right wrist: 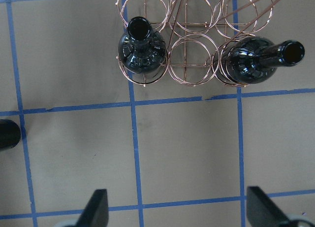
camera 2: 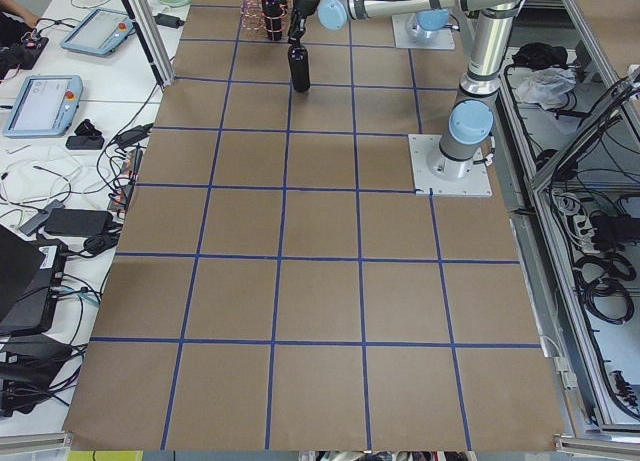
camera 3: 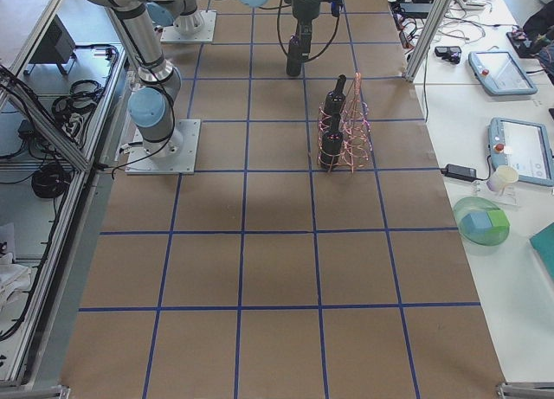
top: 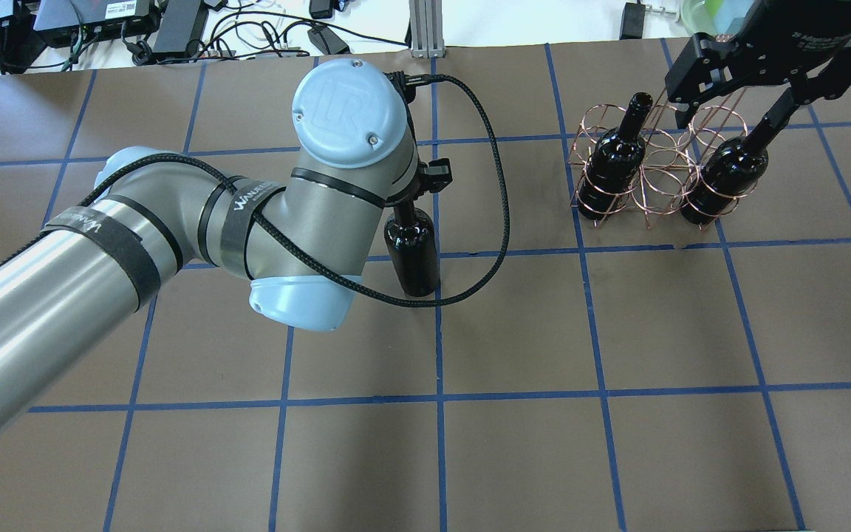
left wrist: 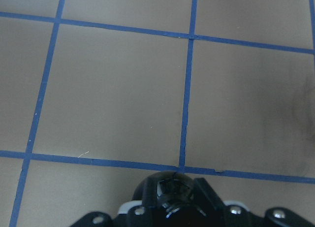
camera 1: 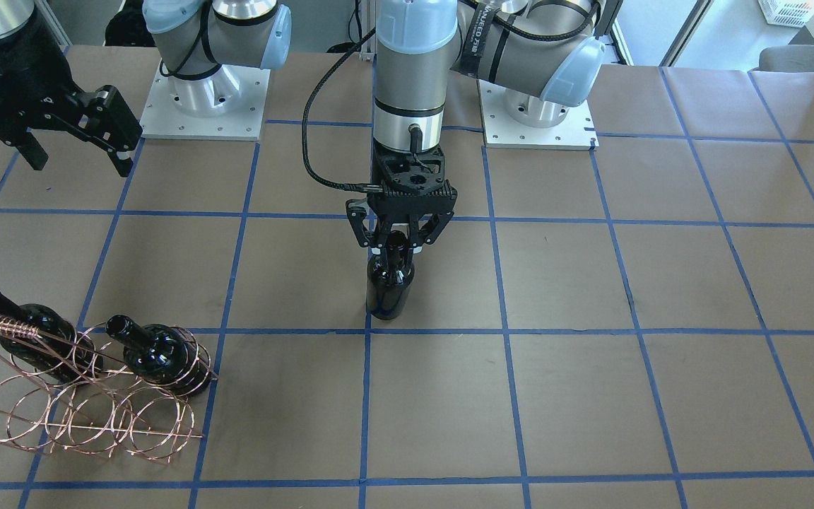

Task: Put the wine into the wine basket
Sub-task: 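Lower the bottle upright onto the table center and open the left gripper, then withdraw the left gripper from the bottle while the right arm moves toward it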

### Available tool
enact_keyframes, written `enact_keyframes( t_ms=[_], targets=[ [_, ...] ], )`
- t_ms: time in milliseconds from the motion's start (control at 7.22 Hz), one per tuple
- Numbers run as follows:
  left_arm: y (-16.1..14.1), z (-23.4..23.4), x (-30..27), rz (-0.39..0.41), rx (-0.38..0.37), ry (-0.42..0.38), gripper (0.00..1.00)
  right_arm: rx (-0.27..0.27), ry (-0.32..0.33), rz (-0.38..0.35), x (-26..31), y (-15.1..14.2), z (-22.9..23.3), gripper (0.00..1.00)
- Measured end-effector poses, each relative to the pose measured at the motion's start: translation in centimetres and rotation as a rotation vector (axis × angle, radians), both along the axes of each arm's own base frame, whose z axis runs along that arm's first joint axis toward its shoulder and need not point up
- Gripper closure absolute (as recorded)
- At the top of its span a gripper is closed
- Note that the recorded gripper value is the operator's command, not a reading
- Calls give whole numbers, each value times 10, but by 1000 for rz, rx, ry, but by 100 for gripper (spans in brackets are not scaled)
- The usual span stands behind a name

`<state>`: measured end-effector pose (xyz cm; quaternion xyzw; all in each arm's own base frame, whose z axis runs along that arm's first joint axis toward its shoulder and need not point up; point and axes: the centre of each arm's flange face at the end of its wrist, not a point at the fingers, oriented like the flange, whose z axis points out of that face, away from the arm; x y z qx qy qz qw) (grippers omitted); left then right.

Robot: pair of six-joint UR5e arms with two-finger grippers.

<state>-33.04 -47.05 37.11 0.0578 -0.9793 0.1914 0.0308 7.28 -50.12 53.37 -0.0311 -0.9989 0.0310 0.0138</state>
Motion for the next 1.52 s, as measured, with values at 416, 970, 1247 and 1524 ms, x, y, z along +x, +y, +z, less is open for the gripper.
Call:
enact_keyframes(
  t_ms=[416,970,1247,1524],
  targets=[
    [3,-2,0,3,5,1,7,1,7,2,-1,0,0,0],
    [5,-2,-3,50,11,20,0,8,25,50,-1,1,-1,0],
    [0,6,1,52,-4,23,0,10,24,43,-1,1,-3,0],
    [-25,41,32,45,7,11,0,-3,22,44,2,-1,-3,0]
  ],
)
